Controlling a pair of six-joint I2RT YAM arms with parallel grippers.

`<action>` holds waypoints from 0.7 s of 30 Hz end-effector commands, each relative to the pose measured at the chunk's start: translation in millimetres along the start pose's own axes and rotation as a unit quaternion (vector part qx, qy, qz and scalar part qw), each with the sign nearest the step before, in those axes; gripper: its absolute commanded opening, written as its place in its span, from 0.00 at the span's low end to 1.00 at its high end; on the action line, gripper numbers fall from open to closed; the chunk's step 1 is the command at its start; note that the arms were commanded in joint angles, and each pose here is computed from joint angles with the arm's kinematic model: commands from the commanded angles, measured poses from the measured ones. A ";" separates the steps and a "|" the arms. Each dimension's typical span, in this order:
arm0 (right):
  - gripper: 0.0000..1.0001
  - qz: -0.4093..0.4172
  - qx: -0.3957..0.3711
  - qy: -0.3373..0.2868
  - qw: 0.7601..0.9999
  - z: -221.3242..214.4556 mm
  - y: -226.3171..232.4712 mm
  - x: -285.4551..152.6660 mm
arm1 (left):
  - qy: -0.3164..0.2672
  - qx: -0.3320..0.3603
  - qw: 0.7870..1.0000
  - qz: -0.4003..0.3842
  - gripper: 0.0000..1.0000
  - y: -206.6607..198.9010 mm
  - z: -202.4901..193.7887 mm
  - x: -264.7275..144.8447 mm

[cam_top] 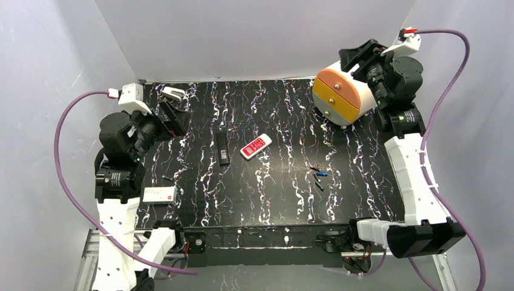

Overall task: Load the batteries into the remote control
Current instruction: Adjust the remote control at the center of the board.

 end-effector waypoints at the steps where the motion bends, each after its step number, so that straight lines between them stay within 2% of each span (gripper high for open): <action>1: 0.73 0.068 0.021 0.053 0.996 -15.2 16.3 -3.9 | 0.011 -0.017 0.999 -0.040 0.99 -7.0 -7.5 8.8; 6: 0.70 0.130 0.015 0.140 0.981 -47.1 22.1 -4.0 | 0.035 -0.049 0.997 -0.052 0.99 -4.9 -19.2 30.5; 10: 0.72 0.171 0.035 0.162 0.971 -70.7 21.1 -9.8 | 0.047 -0.058 0.996 -0.044 0.98 1.5 -26.3 45.5; 13: 0.74 0.206 0.042 0.208 0.955 -91.1 28.7 -9.7 | 0.097 -0.069 0.992 -0.040 0.98 4.8 -36.5 56.9; 16: 0.77 0.216 0.011 0.265 0.940 -125.8 41.2 -13.5 | 0.147 -0.104 0.982 -0.052 0.98 4.8 -58.1 67.3; 21: 0.82 0.257 -0.027 0.283 0.924 -185.7 83.1 -24.6 | 0.185 -0.150 0.971 -0.038 0.99 13.7 -104.8 79.6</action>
Point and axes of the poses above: each gripper's point midway between its finger pads, its own x axis out along the fingers, its own y axis along the line the jaws close on, z = x × y, the point moved 5 cm from there along -x, back along the fingers, and after that the axes turned 5 degrees about x, right-handed, at the moved point
